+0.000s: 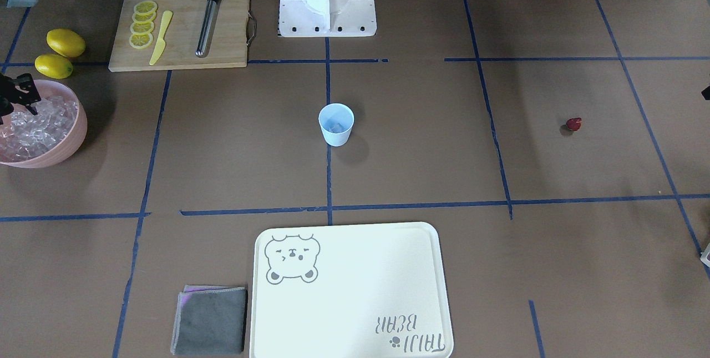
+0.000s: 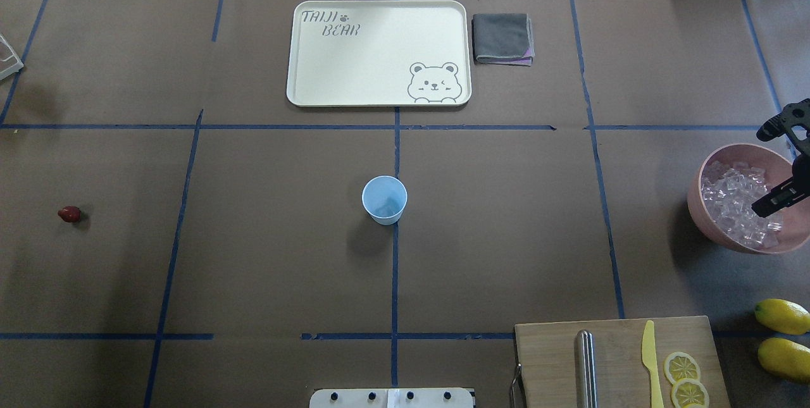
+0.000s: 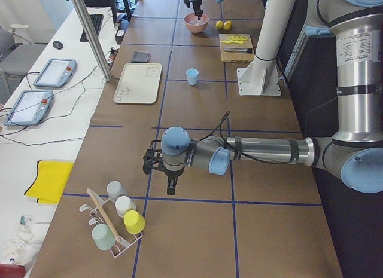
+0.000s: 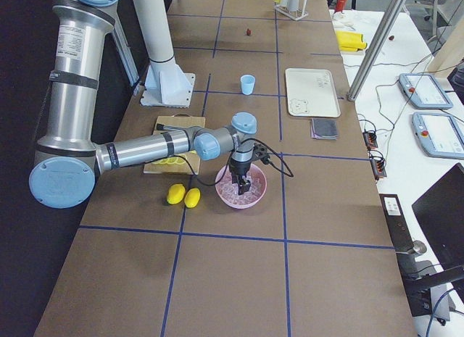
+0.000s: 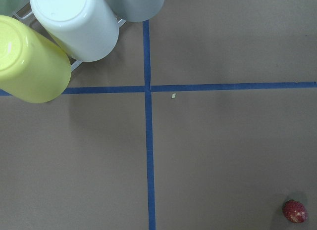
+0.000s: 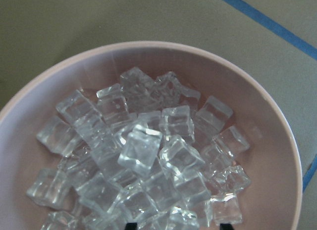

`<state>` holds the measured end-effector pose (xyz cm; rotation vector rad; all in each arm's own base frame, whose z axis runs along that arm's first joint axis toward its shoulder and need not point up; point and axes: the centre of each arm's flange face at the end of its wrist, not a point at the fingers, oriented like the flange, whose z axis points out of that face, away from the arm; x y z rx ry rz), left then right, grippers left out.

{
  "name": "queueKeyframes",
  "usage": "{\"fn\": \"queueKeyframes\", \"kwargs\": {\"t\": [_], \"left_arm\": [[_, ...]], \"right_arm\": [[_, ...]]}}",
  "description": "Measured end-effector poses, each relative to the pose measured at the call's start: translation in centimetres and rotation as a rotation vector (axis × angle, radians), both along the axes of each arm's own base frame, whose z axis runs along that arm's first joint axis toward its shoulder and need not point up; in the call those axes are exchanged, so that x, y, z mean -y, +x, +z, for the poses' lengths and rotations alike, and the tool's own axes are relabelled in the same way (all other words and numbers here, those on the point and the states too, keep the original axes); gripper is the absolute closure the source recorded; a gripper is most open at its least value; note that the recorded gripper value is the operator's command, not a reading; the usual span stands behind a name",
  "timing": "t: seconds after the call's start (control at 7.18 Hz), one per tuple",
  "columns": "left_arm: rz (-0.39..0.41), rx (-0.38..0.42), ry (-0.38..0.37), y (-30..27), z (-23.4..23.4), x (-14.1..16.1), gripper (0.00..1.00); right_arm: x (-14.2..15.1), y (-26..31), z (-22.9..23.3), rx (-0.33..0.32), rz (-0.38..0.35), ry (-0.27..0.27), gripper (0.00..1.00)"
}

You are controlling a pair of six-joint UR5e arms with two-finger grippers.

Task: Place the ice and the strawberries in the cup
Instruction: 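Lower the right gripper into the bowl and grasp more ice cubes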

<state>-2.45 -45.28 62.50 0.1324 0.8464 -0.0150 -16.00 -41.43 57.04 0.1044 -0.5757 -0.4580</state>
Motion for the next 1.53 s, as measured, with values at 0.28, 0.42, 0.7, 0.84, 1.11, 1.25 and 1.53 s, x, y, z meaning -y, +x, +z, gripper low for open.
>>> {"fn": "queueKeyframes", "kwargs": {"t": [0.28,0.42,0.7,0.84,1.11,1.25,1.53], "left_arm": [[0.0,0.001,0.0,0.0,0.0,0.0,0.0],[0.0,0.001,0.0,0.0,0.0,0.0,0.0],[0.0,0.001,0.0,0.0,0.0,0.0,0.0],[0.0,0.001,0.0,0.0,0.0,0.0,0.0],[0.0,0.002,0.0,0.0,0.0,0.0,0.0],[0.0,0.002,0.0,0.0,0.0,0.0,0.0],[0.0,0.002,0.0,0.0,0.0,0.0,0.0]], "right_arm": [[0.0,-0.4,0.4,-0.009,-0.005,-0.004,0.47],[0.0,-0.6,0.4,-0.009,-0.008,-0.003,0.65],[0.1,-0.7,0.3,-0.008,-0.009,-0.002,0.9],[0.2,-0.7,0.3,-0.007,-0.01,-0.001,0.98],[0.2,-0.7,-0.2,0.0,-0.009,0.006,1.0],[0.1,-0.4,-1.9,0.016,-0.002,0.025,1.0],[-0.3,0.3,-9.5,0.074,0.067,0.039,1.0]]}}
